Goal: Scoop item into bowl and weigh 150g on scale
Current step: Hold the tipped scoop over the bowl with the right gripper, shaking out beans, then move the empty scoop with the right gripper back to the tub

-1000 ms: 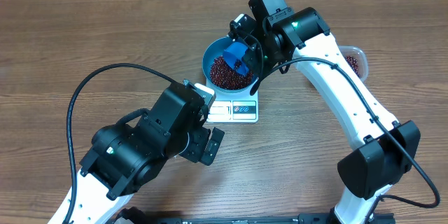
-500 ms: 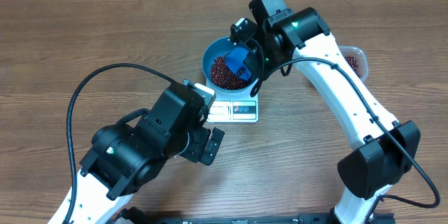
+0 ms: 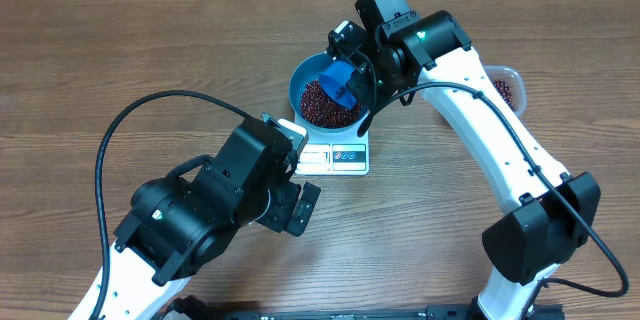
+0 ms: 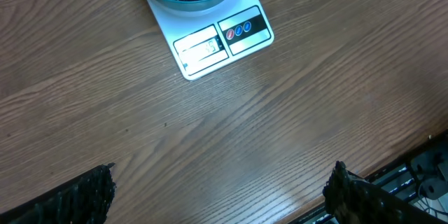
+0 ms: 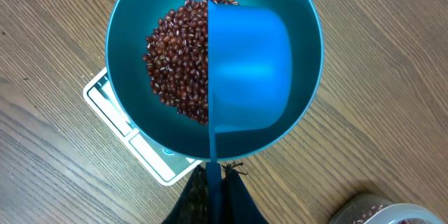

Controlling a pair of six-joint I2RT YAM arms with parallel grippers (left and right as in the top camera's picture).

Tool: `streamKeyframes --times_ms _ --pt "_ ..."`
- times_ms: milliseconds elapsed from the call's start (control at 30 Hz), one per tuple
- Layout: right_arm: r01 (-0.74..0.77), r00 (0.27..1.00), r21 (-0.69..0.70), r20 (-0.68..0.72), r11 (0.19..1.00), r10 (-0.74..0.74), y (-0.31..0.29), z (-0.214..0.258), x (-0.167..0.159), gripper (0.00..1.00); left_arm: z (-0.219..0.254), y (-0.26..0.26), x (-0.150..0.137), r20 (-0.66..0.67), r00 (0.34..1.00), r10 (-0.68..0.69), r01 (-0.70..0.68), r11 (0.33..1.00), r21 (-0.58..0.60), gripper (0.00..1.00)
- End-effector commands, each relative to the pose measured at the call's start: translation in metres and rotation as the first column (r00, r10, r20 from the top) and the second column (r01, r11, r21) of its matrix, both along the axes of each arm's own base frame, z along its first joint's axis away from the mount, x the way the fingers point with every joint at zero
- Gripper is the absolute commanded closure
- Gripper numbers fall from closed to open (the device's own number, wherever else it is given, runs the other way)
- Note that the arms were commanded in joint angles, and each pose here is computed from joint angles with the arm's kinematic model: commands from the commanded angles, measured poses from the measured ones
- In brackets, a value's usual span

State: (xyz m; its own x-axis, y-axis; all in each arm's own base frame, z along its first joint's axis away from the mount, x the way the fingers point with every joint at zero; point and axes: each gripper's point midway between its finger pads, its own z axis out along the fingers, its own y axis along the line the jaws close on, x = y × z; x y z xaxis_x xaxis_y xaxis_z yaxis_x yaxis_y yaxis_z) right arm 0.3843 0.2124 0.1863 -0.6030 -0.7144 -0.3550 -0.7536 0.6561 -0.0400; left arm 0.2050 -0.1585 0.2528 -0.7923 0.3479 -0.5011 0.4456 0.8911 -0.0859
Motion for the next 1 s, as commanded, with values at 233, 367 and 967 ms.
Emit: streamKeyframes --times_ms 233,367,967 --pt "0.010 0.998 0.045 0.065 0.999 -0.013 0.004 0.029 0.001 0.96 0.003 -0.002 0.002 0.009 1.000 -0.014 0.014 1.000 -0.001 0.00" --pt "0.019 0.998 0.048 0.062 0.999 -0.022 0.004 0.029 0.001 0.96 0.003 -0.002 0.002 0.009 1.000 -0.014 0.014 1.000 -0.001 0.00" --pt "0.101 0.991 0.444 -0.123 0.890 -0.051 -0.016 0.055 0.010 0.96 0.003 -0.002 0.002 0.009 1.000 -0.014 0.014 1.000 -0.001 0.00"
